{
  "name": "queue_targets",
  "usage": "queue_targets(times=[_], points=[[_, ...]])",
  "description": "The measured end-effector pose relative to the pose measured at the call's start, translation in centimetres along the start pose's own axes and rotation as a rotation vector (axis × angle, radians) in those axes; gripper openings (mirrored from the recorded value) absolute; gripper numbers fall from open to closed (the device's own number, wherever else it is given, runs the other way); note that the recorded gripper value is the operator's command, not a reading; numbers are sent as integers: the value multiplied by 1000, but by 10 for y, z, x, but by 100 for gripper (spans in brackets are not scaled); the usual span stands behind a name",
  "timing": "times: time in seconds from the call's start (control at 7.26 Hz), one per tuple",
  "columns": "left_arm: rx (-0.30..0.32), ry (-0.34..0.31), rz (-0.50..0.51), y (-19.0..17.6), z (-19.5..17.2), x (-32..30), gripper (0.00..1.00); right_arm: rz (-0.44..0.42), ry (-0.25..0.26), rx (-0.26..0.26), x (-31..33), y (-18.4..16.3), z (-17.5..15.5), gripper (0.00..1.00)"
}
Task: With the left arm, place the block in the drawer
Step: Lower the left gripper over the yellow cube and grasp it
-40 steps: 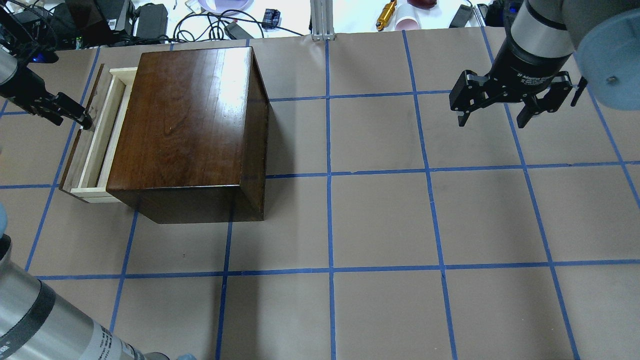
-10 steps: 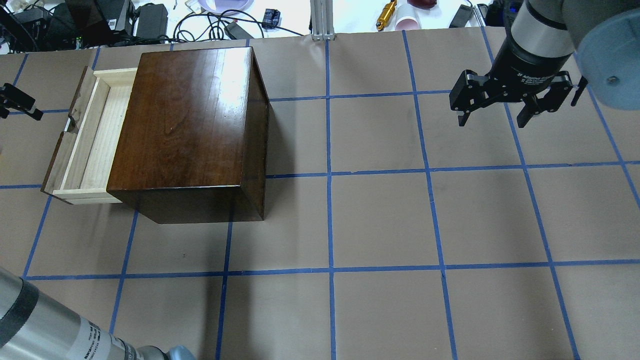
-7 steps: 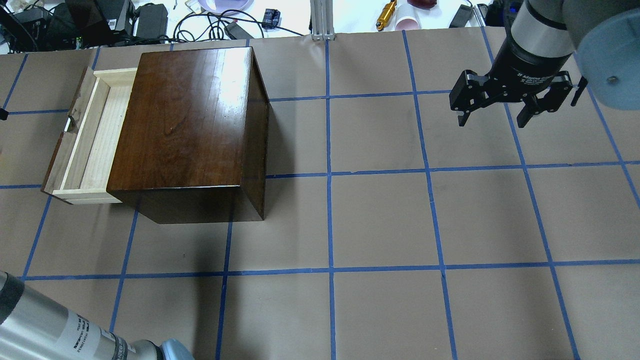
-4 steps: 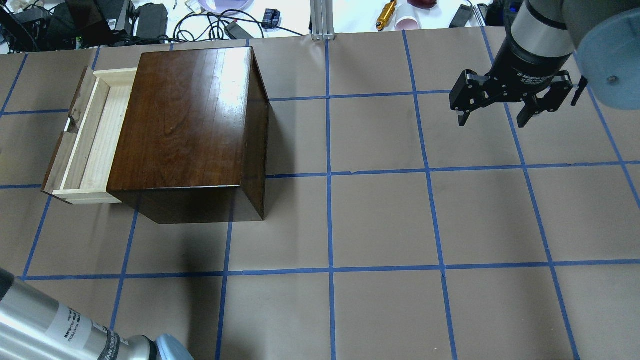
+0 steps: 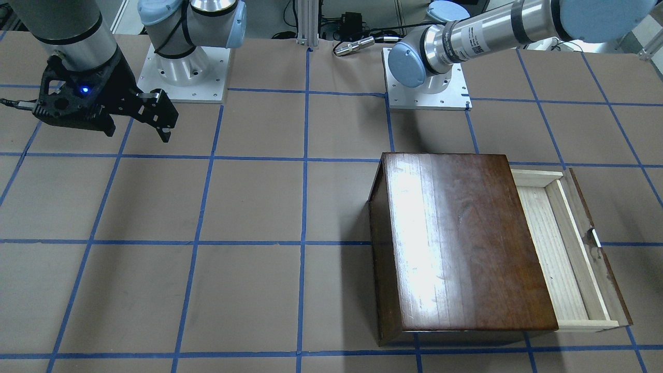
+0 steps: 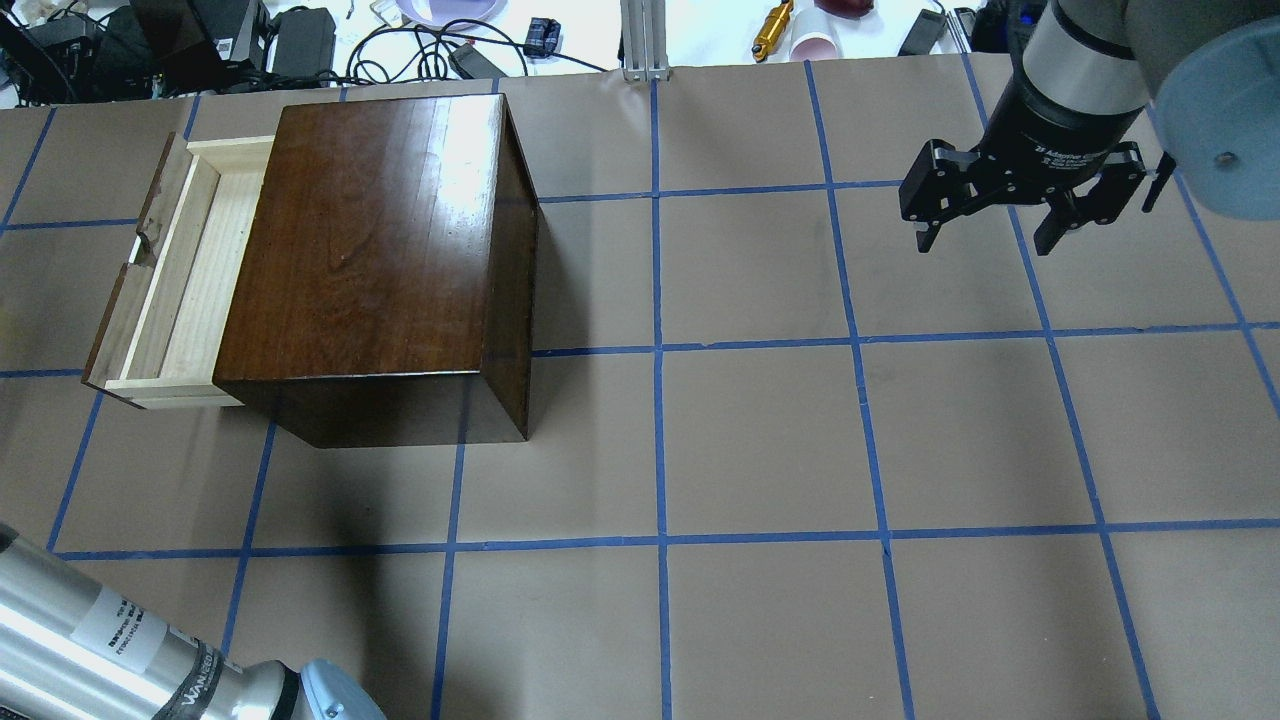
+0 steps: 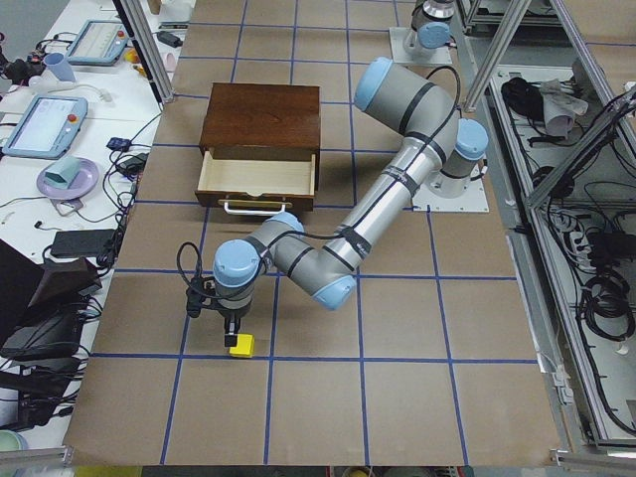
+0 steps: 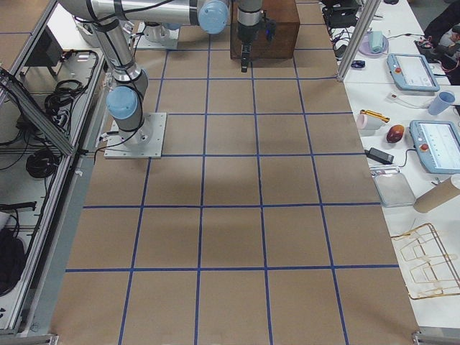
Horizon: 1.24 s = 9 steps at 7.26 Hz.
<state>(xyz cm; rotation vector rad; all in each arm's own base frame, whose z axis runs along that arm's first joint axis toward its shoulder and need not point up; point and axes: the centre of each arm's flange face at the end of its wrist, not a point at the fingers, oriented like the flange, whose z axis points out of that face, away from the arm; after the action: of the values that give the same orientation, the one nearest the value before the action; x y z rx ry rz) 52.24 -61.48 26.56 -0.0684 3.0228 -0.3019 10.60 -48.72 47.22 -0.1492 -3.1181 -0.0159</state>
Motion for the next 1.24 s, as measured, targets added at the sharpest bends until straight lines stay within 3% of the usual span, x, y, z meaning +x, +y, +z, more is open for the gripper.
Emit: queue_targets(times=[0.69,0.83,0.96,1.1,1.24], points=[[-10,9,-8,6,60,-12,98,0,0,0,0,0,0,100],[-14,13,-8,7,66,-12,84,0,0,0,0,0,0,100],[-19,16,-8,7,70,-11,39,0,0,0,0,0,0,100],[-26,16,-7,9,74,-11,4,0,0,0,0,0,0,100],[-37,9,-5,10,76,-12,0,0,0,0,0,0,0,100]])
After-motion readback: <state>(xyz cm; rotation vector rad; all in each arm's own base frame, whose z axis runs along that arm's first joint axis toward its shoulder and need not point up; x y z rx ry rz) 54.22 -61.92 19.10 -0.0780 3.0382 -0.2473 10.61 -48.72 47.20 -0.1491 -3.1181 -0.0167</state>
